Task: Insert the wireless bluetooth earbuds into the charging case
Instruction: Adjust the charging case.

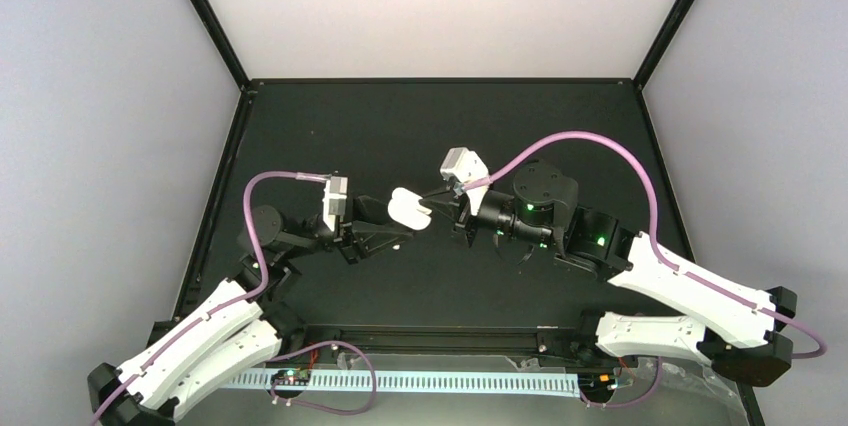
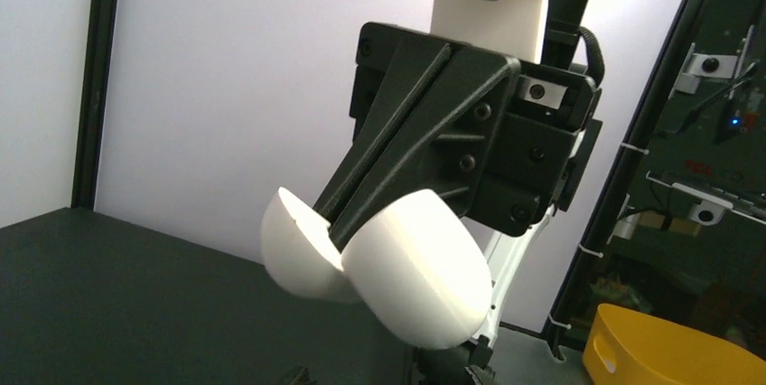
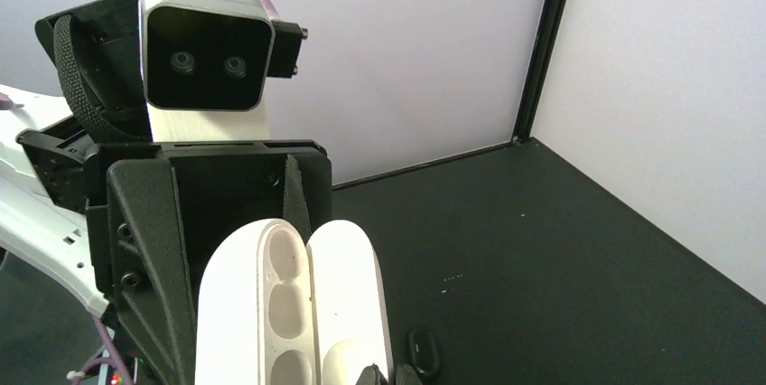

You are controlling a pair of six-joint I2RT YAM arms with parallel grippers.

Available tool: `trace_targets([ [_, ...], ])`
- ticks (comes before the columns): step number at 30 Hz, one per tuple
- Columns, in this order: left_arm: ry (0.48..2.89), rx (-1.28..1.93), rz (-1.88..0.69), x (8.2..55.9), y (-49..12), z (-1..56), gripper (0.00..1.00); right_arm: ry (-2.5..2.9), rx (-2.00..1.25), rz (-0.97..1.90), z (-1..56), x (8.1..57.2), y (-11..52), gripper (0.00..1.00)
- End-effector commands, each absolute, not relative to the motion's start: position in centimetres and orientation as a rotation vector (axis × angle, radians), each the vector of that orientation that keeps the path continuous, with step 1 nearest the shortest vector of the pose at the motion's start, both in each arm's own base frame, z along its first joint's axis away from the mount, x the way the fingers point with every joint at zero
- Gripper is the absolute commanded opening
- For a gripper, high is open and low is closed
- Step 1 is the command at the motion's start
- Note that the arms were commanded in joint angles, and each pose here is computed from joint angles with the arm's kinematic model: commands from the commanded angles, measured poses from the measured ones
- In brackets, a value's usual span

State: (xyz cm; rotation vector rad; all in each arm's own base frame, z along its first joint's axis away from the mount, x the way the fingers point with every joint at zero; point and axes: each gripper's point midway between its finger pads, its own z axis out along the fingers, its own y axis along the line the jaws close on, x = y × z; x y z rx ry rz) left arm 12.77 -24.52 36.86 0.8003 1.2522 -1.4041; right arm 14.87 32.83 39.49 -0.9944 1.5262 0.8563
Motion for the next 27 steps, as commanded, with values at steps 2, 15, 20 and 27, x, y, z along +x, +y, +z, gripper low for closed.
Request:
trace_targets([
  [2,1.258,0.786,-1.411,12.9,-24.6,37.5,0.49,1.473,-0.968,0.795,41.0,15.2,31.9,0.01],
  [15,1.365,0.643,-1.390,13.9,-23.3,37.5,0.93,1.443,-0.956,0.333,40.6,18.6,28.1,0.01],
  [20,1.375,0.648,-1.359,14.6,-23.6,38.7,0.99,1.396,-0.974,0.250,40.8,18.4,27.7,0.01],
  [27,1.394,0.672,-1.351,15.9,-24.9,39.9,0.99,1.349,-1.036,0.236,40.2,16.8,28.9,0.01],
])
